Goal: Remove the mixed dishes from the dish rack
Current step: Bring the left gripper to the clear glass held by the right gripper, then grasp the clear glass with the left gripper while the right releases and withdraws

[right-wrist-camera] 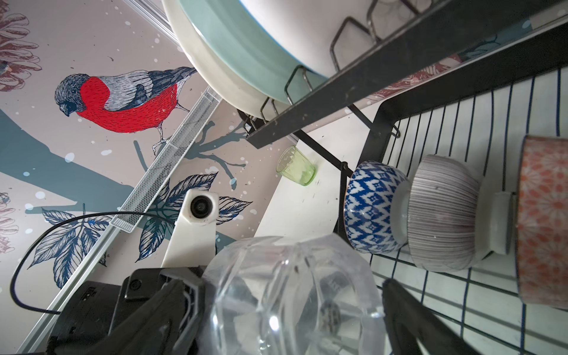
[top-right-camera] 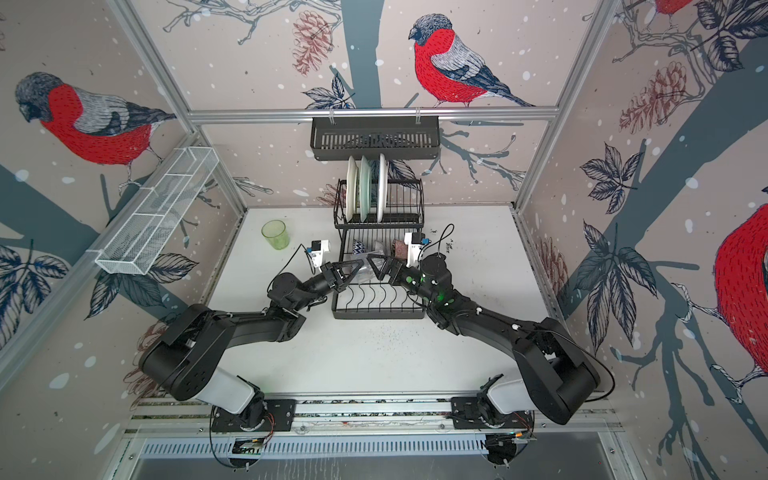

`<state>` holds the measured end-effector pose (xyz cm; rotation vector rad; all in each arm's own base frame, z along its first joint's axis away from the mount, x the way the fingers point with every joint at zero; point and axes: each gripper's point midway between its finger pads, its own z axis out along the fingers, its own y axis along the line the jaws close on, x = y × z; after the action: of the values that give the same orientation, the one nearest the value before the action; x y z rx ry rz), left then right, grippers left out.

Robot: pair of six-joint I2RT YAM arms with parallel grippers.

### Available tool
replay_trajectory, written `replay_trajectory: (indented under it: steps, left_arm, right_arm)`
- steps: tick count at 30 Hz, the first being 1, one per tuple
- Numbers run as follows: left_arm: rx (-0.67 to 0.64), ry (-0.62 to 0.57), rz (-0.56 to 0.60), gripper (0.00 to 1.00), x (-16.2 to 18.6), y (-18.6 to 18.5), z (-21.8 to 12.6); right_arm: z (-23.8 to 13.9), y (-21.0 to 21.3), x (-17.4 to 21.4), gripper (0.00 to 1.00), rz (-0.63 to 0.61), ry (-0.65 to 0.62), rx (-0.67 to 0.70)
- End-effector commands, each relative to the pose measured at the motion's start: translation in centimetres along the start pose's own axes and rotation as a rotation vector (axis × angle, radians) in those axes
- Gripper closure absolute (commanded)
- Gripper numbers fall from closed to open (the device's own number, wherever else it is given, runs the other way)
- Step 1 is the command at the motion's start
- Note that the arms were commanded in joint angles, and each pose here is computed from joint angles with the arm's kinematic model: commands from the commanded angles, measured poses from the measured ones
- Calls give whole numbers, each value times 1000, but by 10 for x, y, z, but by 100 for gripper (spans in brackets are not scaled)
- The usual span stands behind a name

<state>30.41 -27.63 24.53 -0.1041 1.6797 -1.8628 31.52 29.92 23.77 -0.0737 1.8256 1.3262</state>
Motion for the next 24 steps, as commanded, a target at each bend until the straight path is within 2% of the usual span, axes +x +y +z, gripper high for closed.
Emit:
replay_trajectory:
  steps: [1,10,19,24]
  left_arm:
    - [-3,-9,45,100,-2,-4,1]
    - [-58,-23,98,100,-5,-7,-2]
    - [-252,-89,238,100,-28,3,-21]
    - [-443,-137,340,100,-46,11,-48]
  right_arm:
    - [-2,3,-5,1,-34,-22,2]
    - [-10,-8,-6,1,-81,-25,79]
    - [-32,-21,-15,1,-142,-57,198]
    - [-45,-29,-15,1,-205,-57,256]
